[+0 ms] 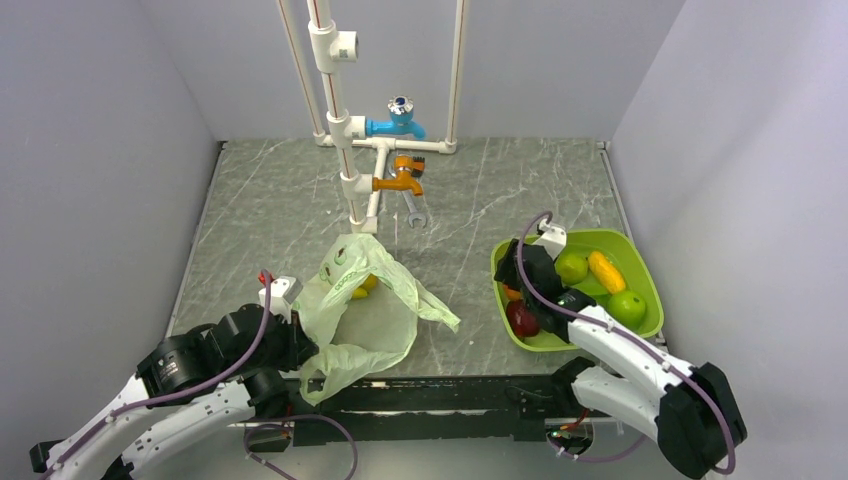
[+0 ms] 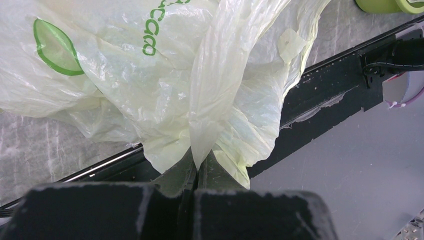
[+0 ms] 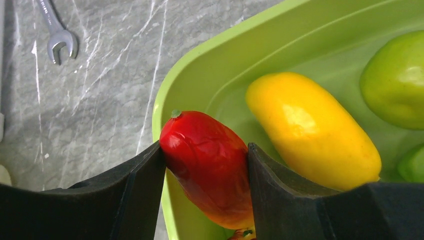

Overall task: Take the fake fruits out of the plastic bag
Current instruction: Place the fake fruit in the bin, then adjust the plastic bag at the center of the board.

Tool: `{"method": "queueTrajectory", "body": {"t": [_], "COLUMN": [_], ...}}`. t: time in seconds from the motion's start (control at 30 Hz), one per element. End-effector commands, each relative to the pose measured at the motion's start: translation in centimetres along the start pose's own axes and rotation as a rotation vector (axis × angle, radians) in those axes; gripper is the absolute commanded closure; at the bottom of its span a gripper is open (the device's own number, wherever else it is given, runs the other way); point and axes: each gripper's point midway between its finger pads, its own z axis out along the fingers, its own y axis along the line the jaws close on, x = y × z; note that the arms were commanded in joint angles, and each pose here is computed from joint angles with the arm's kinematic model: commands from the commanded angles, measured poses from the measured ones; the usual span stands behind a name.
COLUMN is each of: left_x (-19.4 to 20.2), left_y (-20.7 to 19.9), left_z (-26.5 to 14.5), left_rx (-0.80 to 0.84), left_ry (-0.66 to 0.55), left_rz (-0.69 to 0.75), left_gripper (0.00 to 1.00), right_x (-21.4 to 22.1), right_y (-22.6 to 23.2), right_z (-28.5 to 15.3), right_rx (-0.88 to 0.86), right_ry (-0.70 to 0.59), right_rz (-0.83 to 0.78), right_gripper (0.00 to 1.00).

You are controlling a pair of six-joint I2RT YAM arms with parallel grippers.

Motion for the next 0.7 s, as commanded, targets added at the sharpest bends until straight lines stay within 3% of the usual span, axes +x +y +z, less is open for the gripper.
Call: {"method": "queueTrajectory", "body": {"t": [0.0, 0.13, 0.2, 0.3, 0.43, 0.67], "left_x": [-0.7, -0.6, -0.6, -0.5, -0.6, -0.3], "left_y": [-0.5, -0.6, -0.7, -0.7, -0.6, -1.7], "left_z": [0.1, 0.2, 0.2, 0.3, 0.3, 0.5], "left_rx": [0.023, 0.023, 0.027, 0.025, 0.02, 0.078], "left_ry": [-0.025, -0.021, -0.019, -0.014, -0.015, 0.01], "left_rz": [0.008, 0.01, 0.014, 0.016, 0.012, 0.047], "left_gripper": [1.0, 1.0, 1.0, 1.0, 1.0, 1.0], "right_x": [-0.6, -2.5, -3.3, -4.2, -5.9, -5.7], "right_y": [-0.2, 0.3, 0.7, 1.1, 3.7, 17.7], "right_z": [-1.5, -2.9, -3.5, -4.4, -6.4, -18.5], "right_rx": [-0.007, -0.025, -0.038, -0.049, -0.194, -1.049], "right_ry": [0.014, 0.003, 0.002, 0.01, -0.023, -0.105], "right_rz": [0.005, -0.044, -0.062, -0.08, -0.146, -0.323], "right_gripper": [0.57, 0.2, 0.1, 0.03, 0.04, 0.05]}}
